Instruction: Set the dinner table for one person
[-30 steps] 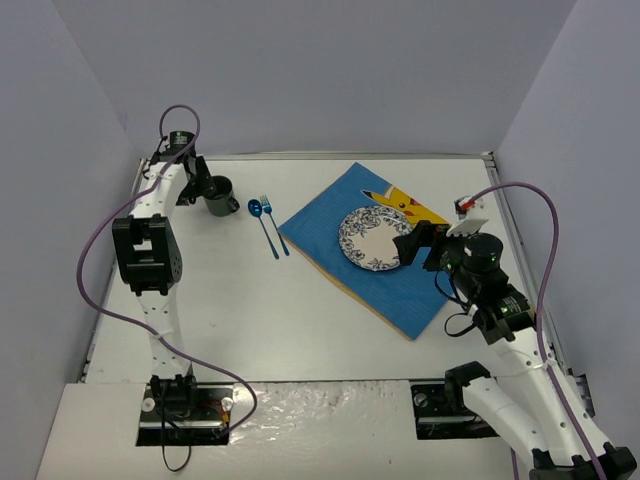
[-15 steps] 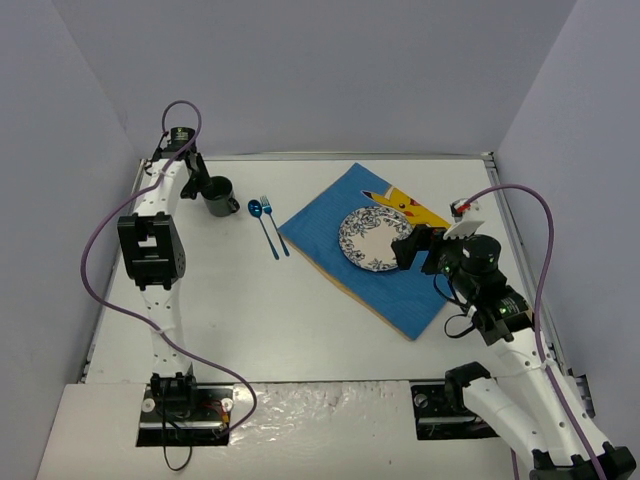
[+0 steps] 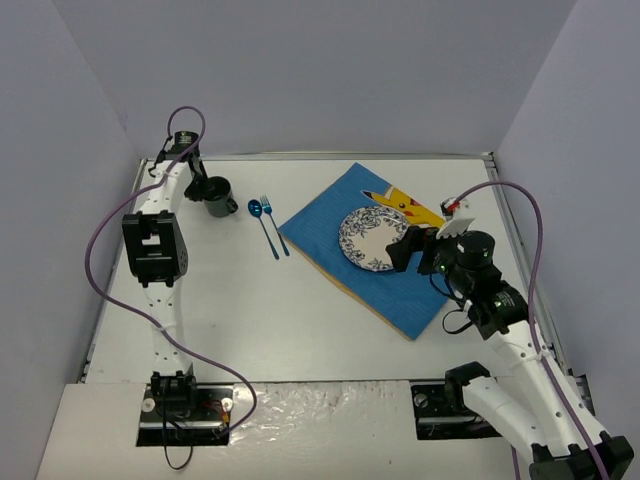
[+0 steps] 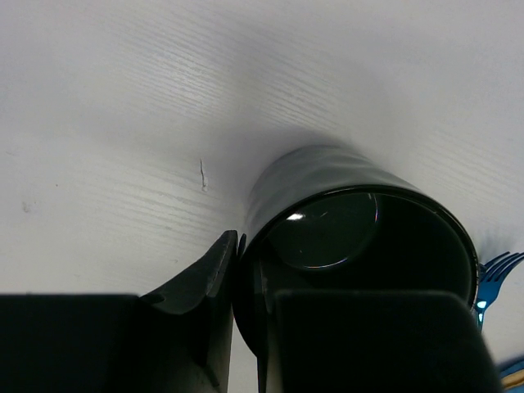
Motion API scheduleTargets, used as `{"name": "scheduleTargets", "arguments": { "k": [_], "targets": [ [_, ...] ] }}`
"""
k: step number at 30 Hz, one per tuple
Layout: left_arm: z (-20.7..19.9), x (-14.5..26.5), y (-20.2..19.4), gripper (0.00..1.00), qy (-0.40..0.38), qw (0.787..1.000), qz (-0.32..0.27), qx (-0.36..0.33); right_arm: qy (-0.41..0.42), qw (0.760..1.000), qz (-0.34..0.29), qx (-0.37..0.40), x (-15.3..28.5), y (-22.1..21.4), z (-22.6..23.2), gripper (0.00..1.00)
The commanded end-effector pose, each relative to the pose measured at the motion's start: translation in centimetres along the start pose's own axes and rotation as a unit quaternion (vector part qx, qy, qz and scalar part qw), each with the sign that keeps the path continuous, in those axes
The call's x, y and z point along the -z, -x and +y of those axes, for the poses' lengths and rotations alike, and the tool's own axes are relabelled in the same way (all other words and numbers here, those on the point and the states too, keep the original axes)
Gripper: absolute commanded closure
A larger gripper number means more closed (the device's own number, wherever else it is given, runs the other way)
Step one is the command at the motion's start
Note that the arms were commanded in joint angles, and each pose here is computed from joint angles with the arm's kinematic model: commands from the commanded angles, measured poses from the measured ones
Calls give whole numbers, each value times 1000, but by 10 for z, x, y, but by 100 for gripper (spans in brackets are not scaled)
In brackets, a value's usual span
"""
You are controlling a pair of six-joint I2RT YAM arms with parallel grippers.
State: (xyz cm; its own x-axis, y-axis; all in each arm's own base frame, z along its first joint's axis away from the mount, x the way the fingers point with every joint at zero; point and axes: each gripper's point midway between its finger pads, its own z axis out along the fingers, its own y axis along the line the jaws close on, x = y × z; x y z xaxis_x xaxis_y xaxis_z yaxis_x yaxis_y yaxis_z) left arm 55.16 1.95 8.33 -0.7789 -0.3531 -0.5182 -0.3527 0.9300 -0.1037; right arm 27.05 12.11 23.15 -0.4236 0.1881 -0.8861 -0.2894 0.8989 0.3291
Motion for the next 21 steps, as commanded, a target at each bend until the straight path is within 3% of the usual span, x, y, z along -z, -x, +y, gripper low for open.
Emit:
{"name": "scheduleTargets", "arguments": {
  "k": [1, 7, 15, 21],
  "targets": [
    [-13, 82, 51, 100, -23, 996, -90, 1, 51, 998, -3, 41, -14, 9, 19, 0],
    [-45, 148, 33, 100, -14, 993, -112, -26, 96, 993, 6, 69, -37, 12, 54, 2],
    [-102, 208, -38, 100, -53, 989, -112, -76, 115, 985, 18, 126, -74, 4, 117, 5],
    [-135, 242, -81, 100, -93, 981, -134, -107, 102, 991, 11, 89, -96, 17, 136, 9]
  ]
}}
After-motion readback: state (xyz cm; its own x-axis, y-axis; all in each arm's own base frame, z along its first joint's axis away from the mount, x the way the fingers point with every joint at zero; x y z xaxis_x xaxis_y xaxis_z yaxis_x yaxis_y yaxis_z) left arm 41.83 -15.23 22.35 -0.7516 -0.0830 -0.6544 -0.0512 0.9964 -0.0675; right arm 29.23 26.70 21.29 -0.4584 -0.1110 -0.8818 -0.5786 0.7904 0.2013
